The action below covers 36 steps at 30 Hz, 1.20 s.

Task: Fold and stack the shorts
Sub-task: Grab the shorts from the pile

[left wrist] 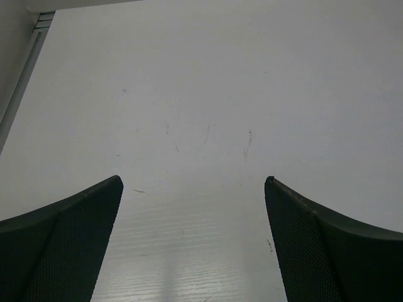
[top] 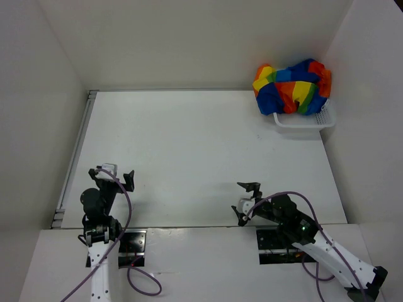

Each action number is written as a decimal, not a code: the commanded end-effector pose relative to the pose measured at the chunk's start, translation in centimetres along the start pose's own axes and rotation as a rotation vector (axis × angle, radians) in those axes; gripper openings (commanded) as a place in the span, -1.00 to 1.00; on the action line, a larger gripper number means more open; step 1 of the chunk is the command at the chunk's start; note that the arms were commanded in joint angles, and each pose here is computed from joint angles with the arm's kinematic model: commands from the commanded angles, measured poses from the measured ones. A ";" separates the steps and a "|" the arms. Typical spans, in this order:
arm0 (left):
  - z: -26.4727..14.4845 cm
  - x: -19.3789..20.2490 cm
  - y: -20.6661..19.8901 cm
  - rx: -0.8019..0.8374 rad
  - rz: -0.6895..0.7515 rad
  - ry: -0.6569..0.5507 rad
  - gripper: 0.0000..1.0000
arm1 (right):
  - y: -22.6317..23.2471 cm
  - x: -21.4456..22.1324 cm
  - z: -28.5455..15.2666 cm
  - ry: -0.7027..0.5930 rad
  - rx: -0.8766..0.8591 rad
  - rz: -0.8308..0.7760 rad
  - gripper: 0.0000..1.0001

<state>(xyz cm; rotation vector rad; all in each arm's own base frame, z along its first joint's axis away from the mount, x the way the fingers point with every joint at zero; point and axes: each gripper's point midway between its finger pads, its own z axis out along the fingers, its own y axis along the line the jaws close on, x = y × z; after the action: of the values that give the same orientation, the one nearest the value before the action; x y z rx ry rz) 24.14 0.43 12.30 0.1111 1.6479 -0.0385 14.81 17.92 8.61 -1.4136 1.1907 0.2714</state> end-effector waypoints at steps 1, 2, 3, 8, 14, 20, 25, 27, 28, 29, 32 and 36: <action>0.2 0.2 0.0 0.002 0.011 -0.020 1.00 | 0.1 0.6 0.5 -0.001 0.030 0.050 0.99; 0.2 0.2 0.0 0.002 0.011 -0.020 1.00 | 0.3 0.5 0.5 -0.007 0.024 0.059 0.99; 0.2 0.2 0.0 0.002 0.011 -0.020 1.00 | 0.3 0.5 0.5 -0.007 0.023 0.059 0.99; -0.8 -0.3 -4.4 0.247 -0.003 -0.004 1.00 | 0.4 0.3 0.6 -0.019 -0.003 -0.039 0.99; -2.6 -3.8 -8.9 0.527 0.065 -0.126 1.00 | -4.1 -1.3 -0.1 0.025 0.062 -0.784 1.00; -1.2 -11.5 -2.5 0.146 0.123 -0.278 1.00 | -16.6 -10.8 -5.8 -0.018 0.580 -0.617 1.00; 0.1 -14.0 -3.5 0.258 0.041 -0.091 1.00 | -28.6 -10.1 -5.4 0.381 0.791 -0.116 1.00; 1.1 -13.4 -3.8 0.298 -0.005 -0.002 1.00 | -29.4 -7.1 -2.5 0.465 0.737 -0.015 1.00; 2.6 -11.6 -3.4 0.305 -0.059 0.104 1.00 | -32.2 -7.4 -2.9 0.452 0.775 0.061 1.00; 3.0 -12.0 -3.3 0.300 -0.088 0.170 1.00 | -33.1 -6.0 -2.4 0.481 0.765 0.134 1.00; 4.8 -8.1 -3.9 0.342 -0.213 0.456 1.00 | -37.3 0.7 -1.4 0.613 0.841 0.384 1.00; 6.5 -7.8 -4.5 0.377 -0.228 0.518 1.00 | -44.0 5.7 0.1 0.624 0.967 0.633 1.00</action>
<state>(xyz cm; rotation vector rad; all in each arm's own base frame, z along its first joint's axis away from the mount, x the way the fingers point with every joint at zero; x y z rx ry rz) 32.49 -3.80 19.95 0.2259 2.0668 -0.4685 48.11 6.70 31.36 -0.5071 1.7901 -0.4579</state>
